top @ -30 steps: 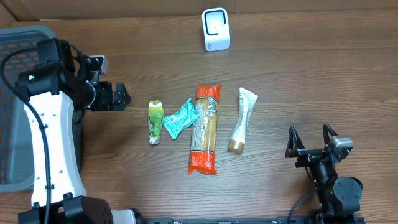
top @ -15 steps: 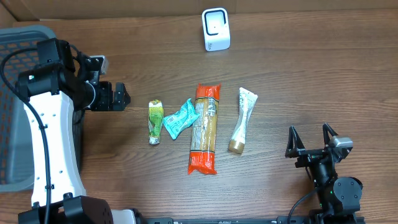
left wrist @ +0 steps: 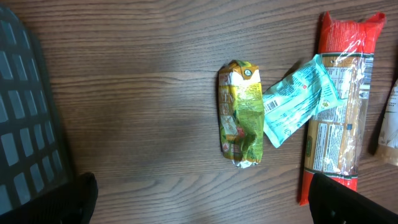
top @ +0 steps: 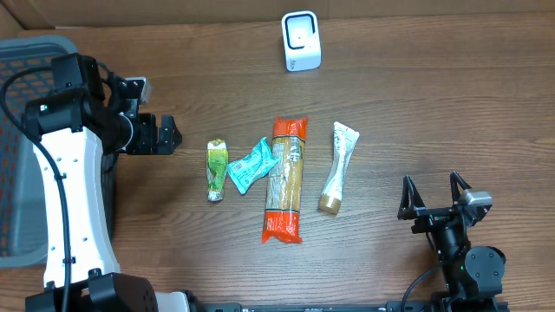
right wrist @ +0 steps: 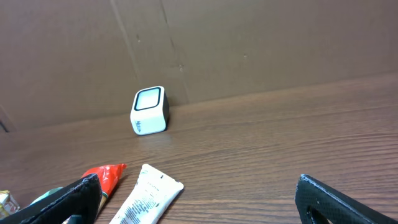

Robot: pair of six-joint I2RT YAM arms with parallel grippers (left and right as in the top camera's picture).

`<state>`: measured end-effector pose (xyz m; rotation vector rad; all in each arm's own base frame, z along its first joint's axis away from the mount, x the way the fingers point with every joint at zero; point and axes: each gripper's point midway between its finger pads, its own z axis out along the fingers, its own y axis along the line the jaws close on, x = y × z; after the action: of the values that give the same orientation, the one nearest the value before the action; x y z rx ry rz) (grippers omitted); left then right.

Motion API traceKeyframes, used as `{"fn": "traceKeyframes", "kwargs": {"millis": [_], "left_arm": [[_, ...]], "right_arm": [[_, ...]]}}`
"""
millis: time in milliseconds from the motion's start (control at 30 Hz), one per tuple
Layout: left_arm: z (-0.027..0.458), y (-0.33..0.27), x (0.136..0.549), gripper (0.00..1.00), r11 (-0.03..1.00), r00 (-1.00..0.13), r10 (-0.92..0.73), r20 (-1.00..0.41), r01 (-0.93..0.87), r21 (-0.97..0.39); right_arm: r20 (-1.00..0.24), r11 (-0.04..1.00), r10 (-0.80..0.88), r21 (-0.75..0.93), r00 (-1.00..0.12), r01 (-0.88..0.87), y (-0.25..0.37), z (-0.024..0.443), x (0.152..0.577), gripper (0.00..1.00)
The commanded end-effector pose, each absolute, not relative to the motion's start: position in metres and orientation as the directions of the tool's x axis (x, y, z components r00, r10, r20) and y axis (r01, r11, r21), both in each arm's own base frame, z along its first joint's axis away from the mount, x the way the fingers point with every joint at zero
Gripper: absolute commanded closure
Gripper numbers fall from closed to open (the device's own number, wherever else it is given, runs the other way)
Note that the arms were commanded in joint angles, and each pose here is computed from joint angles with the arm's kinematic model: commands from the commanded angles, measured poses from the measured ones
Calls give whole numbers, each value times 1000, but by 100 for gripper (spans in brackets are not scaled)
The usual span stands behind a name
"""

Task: Scan the item barcode
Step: 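Move the right gripper left over the Pantene tube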

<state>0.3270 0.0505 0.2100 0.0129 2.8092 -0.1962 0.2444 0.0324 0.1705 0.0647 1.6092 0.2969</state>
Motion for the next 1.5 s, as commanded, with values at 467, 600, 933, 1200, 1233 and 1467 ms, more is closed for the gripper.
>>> {"fn": "traceKeyframes", "kwargs": {"millis": [467, 600, 933, 1200, 1233, 1467], "left_arm": [[214, 47, 328, 0, 989, -941, 11, -337, 60, -137], [214, 47, 328, 0, 989, -941, 11, -337, 60, -137], [214, 47, 328, 0, 989, -941, 11, -337, 60, -137], [214, 47, 328, 1, 989, -941, 11, -337, 60, -137], [214, 47, 328, 0, 989, -941, 11, -337, 60, -137], [214, 47, 328, 0, 989, -941, 11, -337, 60, -137]], "right_arm": [[-973, 964, 222, 228, -61, -137, 32, 169, 245, 0], [-974, 966, 223, 227, -48, -125, 30, 171, 245, 0], [-974, 929, 225, 209, 18, -306, 57, 203, 237, 0], [-975, 915, 222, 206, 8, -348, 65, 241, 234, 0], [-975, 910, 220, 208, -7, -359, 68, 246, 235, 0], [-964, 853, 192, 257, -186, -454, 93, 273, 253, 0]]}}
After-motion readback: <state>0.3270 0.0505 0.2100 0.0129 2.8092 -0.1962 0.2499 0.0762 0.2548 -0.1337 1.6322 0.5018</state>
